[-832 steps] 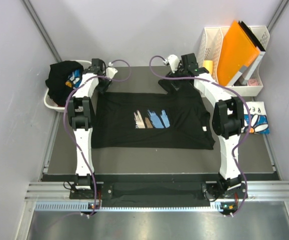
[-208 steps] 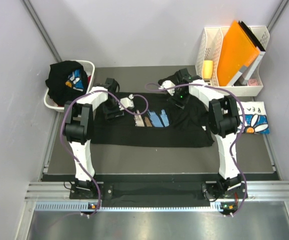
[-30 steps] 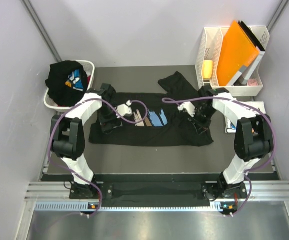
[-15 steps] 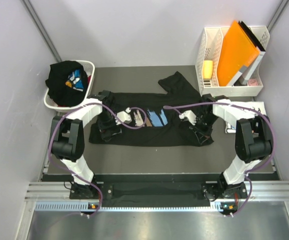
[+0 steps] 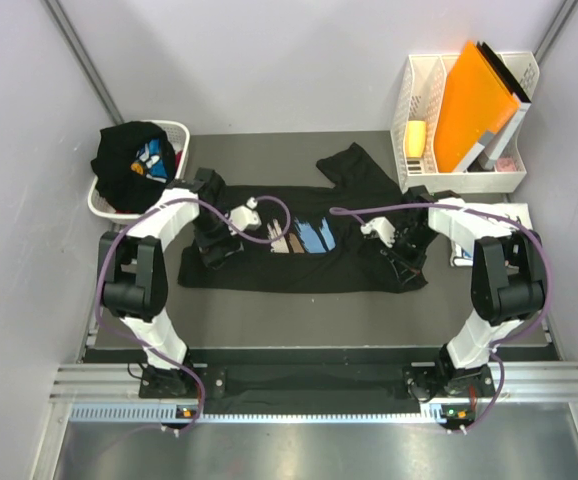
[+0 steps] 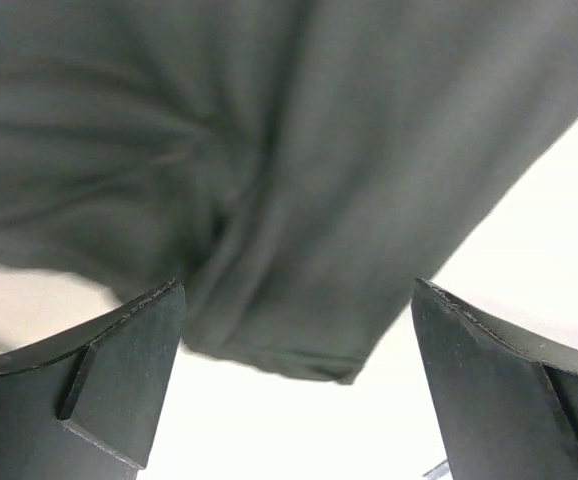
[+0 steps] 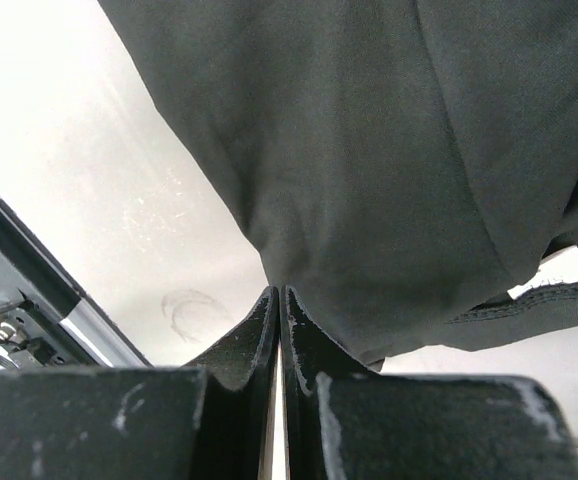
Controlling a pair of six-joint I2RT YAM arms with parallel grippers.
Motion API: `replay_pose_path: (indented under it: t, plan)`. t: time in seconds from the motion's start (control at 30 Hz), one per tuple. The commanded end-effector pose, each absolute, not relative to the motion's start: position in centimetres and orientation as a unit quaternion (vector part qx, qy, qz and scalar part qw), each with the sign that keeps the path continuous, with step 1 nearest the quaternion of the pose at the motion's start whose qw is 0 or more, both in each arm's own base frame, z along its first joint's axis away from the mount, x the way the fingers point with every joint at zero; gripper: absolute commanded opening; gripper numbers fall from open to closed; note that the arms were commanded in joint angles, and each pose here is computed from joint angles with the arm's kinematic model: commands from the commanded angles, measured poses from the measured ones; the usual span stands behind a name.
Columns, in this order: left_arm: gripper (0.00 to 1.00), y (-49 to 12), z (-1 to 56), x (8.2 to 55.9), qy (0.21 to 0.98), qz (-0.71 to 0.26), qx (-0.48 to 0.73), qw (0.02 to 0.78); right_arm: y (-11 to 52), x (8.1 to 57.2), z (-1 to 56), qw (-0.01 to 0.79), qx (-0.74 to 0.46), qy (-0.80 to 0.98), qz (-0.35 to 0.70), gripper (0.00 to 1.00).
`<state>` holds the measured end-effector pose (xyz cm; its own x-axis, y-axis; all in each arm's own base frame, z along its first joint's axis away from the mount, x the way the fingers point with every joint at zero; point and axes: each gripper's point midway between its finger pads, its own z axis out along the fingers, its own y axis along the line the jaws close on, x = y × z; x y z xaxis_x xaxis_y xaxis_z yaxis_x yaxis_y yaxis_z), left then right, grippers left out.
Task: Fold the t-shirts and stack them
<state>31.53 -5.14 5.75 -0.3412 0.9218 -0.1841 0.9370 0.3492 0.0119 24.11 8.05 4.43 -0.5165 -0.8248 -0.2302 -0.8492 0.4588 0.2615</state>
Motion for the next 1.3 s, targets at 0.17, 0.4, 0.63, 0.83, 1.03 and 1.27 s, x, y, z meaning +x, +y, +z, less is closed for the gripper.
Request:
replay_pose_path:
  t: [0.17,0.4,0.63,0.83,1.03,1.27]
  plan:
    - [0.41,-5.2,9.9,35.5,0.844,-0.051,0.51,0.156,8.1,24.8,4.7,0.045,-0.486,0.855,0.176,0.0]
    - [0.0,-4.8,8.3,31.9,0.831,-0.093,0.543,0.082,7.8,24.6,4.2,0.036,-0.489,0.854,0.173,0.0]
    - [0.0,-4.6,6.4,26.5,0.808,-0.174,0.561,-0.031,7.7,24.7,3.7,0.033,-0.489,0.854,0.174,0.0]
    - [0.0,-3.0,3.5,28.1,0.823,-0.111,0.556,-0.024,7.9,25.4,2.9,0.035,-0.485,0.856,0.174,0.0]
    - [0.0,-1.8,0.8,28.6,0.827,-0.085,0.553,-0.048,7.7,25.9,1.6,0.025,-0.48,0.86,0.173,0.0]
    - [0.0,-1.4,0.1,28.9,0.822,-0.078,0.561,-0.061,5.3,24.3,1.0,-0.002,-0.479,0.864,0.154,0.0]
